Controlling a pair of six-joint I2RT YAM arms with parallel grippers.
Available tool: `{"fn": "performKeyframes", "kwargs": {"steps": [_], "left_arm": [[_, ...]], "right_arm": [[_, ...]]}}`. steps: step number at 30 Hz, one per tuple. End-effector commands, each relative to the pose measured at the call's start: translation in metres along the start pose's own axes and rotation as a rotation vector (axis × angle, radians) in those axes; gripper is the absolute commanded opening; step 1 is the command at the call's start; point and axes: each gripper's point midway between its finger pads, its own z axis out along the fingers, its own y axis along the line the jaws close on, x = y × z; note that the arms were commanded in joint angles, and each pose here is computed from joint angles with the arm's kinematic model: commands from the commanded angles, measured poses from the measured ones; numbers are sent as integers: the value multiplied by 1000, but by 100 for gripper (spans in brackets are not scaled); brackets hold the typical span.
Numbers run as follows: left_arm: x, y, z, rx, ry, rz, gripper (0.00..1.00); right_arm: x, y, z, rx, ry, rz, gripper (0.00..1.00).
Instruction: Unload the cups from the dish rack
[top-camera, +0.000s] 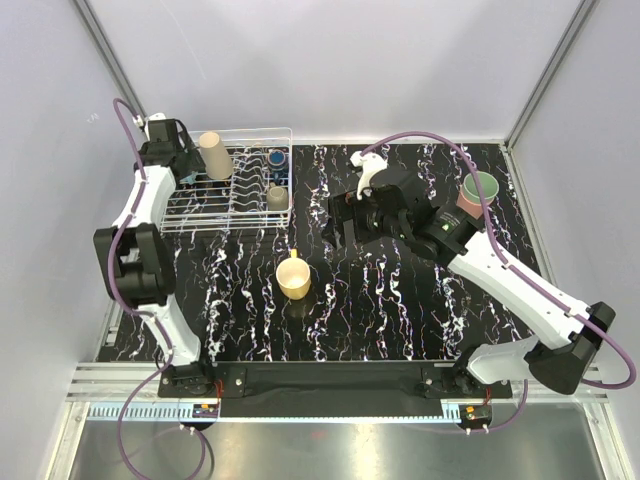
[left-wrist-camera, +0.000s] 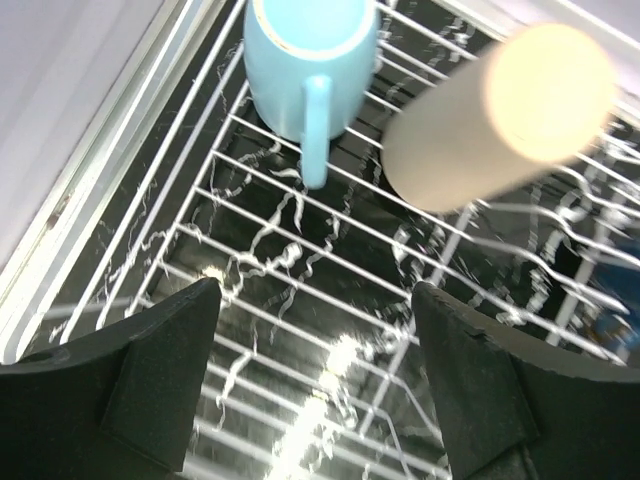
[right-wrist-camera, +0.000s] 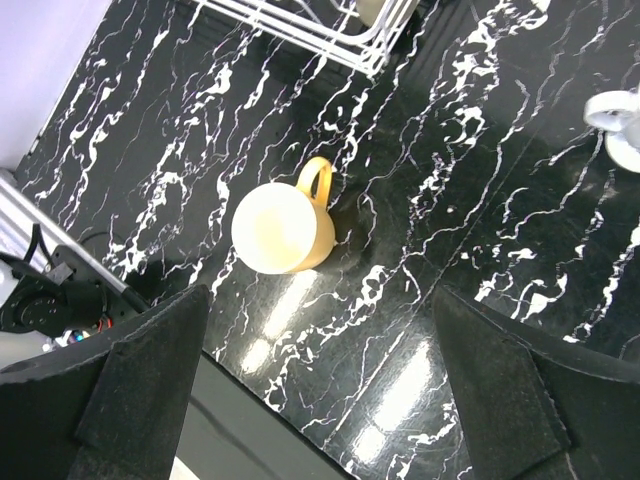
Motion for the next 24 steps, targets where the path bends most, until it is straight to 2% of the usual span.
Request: {"fn": "performKeyframes", "kwargs": {"steps": [1, 6, 11, 19, 24], "left_arm": [[-45, 2, 13, -21, -131, -24, 80], [-30, 7, 50, -59, -100, -2, 74], [-31, 7, 74, -53, -113, -11, 69], [-38, 12, 95, -86, -148, -17, 61], [-30, 10, 109, -80, -128, -12, 56]], "right_arm": [[-10, 4, 7, -32, -35, -15, 100], [-7, 13, 19, -76, -10, -10, 100], [-8, 16, 25, -94, -5, -3, 100], [-8, 18, 32, -99, -3, -2, 100], [-8, 15, 33, -89, -4, -5, 100]]}}
